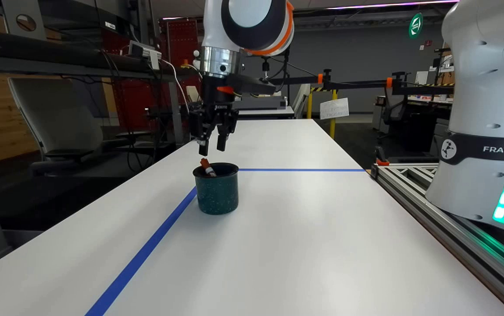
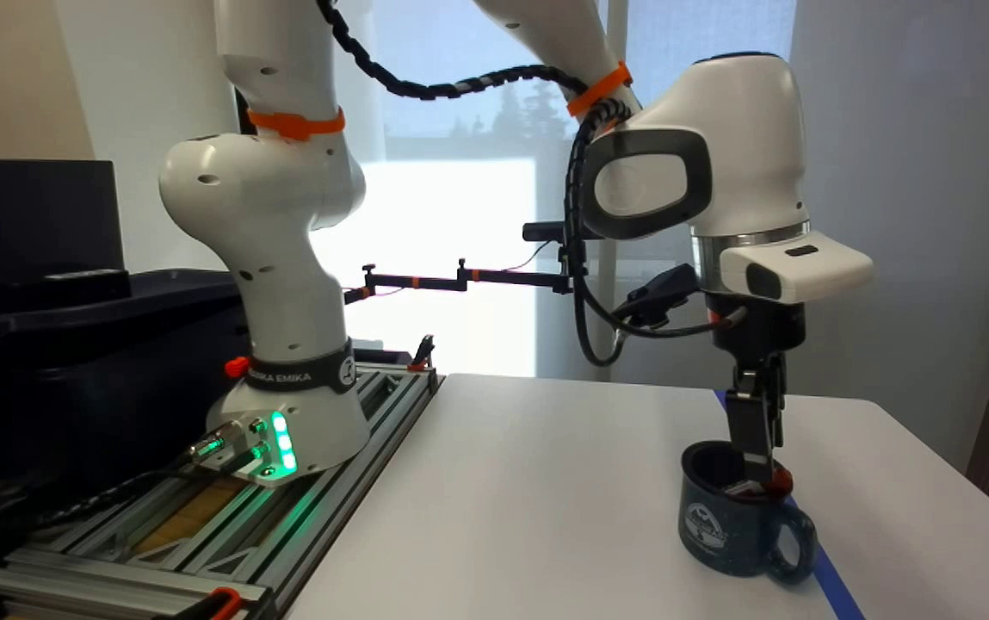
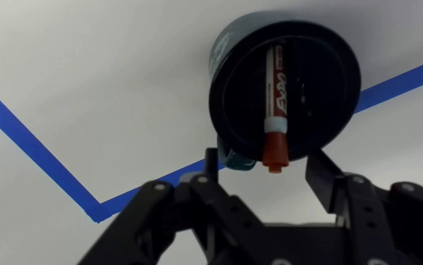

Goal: Remove the marker from the cup

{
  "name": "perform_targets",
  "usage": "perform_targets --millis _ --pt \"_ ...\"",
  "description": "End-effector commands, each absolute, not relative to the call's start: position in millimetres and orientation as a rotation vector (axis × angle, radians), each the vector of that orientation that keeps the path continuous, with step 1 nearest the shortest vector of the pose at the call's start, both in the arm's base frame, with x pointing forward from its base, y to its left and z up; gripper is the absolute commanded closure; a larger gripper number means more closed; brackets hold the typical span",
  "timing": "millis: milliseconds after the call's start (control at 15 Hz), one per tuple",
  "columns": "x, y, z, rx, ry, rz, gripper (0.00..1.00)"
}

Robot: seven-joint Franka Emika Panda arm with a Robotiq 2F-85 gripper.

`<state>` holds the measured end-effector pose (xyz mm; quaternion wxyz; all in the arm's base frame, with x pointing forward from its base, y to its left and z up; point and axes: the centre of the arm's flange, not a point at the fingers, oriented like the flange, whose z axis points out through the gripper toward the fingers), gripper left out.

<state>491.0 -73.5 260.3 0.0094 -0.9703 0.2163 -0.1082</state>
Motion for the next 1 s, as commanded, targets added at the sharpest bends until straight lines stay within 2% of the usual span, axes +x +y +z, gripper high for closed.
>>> perform_targets --millis 0,200,467,533,600,667,800,867,933 --pt "500 -65 256 -3.007 0.692 -0.376 0.34" --pt "503 -61 252 -3.004 0.683 -0.379 0.36" --pt "506 -60 249 -3.006 0.68 -0.391 0.53" --pt "508 -60 248 -3.006 0.679 -0.392 0.51" --pt "509 -62 247 -3.007 0.681 -0.394 0.63" --pt "509 -62 246 -3.008 0.682 -0.398 0.6" --pt "510 -66 243 -3.012 0.687 -0.394 0.67" --pt "510 -67 242 -3.013 0.689 -0.393 0.63" --pt "510 -68 241 -3.013 0.69 -0.393 0.66"
